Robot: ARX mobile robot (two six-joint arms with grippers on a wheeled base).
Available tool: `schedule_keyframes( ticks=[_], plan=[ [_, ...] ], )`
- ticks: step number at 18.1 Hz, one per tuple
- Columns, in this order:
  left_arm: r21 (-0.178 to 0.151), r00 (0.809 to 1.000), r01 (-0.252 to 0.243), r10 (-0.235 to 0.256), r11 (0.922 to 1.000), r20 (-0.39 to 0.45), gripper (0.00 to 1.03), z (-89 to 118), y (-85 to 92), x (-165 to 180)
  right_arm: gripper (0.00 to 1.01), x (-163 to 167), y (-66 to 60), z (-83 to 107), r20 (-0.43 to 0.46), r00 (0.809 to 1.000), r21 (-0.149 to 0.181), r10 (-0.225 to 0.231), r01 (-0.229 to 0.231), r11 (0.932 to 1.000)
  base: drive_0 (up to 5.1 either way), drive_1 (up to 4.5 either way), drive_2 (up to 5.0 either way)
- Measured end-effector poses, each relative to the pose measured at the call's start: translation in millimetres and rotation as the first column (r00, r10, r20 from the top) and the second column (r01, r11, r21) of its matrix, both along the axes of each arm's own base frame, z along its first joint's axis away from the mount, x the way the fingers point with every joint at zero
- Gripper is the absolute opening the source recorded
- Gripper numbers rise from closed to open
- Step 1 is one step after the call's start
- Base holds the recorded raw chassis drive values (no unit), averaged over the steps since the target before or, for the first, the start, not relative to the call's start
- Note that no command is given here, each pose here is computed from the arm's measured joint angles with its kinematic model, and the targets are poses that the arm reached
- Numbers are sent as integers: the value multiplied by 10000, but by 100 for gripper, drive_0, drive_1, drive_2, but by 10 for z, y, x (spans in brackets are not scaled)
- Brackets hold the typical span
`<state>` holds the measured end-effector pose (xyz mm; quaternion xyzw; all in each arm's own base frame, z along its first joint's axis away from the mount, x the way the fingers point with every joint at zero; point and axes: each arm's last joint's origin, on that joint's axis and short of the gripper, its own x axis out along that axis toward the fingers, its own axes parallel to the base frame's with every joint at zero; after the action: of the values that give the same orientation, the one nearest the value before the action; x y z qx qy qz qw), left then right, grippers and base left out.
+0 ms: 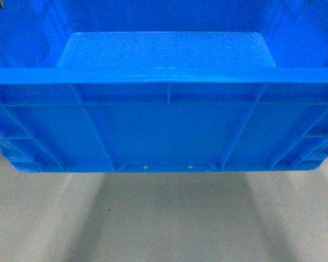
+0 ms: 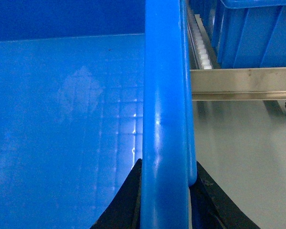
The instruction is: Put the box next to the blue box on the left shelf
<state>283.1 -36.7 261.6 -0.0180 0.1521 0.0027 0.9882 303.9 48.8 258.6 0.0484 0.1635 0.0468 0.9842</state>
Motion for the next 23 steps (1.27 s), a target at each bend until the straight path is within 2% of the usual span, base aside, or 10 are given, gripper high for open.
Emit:
schedule_keyframes(
  ticks=[9, 23],
  plan=[
    [-7, 10000, -1, 1, 10000, 23, 16, 2, 0, 1, 21, 1, 0, 2, 23, 10000, 4, 0, 0, 10000, 0, 0, 0],
    [5, 10000, -15, 15, 10000, 1, 16, 1, 1, -1, 21, 0, 0, 0, 1, 10000, -12, 0, 0, 10000, 7, 439, -424]
  ],
)
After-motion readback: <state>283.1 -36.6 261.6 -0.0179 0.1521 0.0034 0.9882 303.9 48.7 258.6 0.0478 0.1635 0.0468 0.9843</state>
